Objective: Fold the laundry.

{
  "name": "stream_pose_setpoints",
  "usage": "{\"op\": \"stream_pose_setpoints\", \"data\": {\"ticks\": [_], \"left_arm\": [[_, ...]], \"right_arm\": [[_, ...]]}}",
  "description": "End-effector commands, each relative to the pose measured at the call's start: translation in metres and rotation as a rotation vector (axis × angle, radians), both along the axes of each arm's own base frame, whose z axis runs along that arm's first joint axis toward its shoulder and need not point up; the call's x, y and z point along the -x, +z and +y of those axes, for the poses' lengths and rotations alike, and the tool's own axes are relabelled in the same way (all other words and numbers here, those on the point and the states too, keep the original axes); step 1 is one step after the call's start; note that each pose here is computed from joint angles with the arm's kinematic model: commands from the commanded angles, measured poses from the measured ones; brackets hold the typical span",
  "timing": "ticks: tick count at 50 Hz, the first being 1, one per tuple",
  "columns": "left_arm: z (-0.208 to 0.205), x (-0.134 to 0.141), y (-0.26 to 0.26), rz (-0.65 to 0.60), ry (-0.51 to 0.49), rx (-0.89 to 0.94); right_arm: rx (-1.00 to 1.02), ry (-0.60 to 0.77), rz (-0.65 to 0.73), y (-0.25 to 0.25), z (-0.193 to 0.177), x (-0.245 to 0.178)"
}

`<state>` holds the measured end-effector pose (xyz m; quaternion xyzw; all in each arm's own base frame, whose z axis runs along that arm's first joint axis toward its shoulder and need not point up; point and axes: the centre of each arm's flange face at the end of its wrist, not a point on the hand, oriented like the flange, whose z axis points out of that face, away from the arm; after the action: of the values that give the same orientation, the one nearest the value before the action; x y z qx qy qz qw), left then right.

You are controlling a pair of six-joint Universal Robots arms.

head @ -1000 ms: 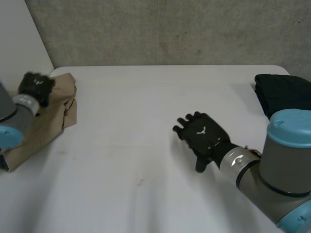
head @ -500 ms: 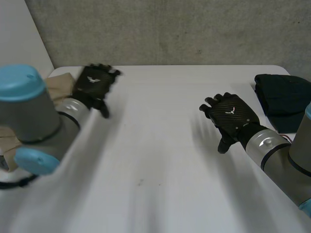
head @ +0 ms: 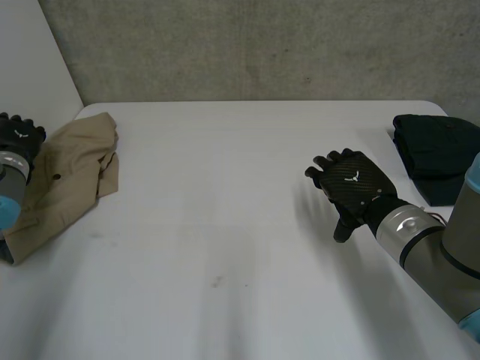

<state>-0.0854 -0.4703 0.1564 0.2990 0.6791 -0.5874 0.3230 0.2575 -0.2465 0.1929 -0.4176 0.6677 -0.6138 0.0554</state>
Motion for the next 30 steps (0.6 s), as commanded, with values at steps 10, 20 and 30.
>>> {"op": "stream_pose_setpoints", "data": {"ticks": [10, 20, 30], "left_arm": [[-0.019, -0.009, -0.023, -0.018, 0.037, 0.031], [-0.014, 0.005, -0.012, -0.015, 0.026, 0.052], [0.029, 0.09, 0.05, 0.061, -0.12, 0.17]], "right_arm": [[-0.015, 0.0, 0.006, -0.005, 0.0, 0.0], [-0.014, -0.005, 0.005, -0.005, -0.001, 0.001], [0.0, -0.014, 0.001, -0.004, -0.004, 0.002]]}}
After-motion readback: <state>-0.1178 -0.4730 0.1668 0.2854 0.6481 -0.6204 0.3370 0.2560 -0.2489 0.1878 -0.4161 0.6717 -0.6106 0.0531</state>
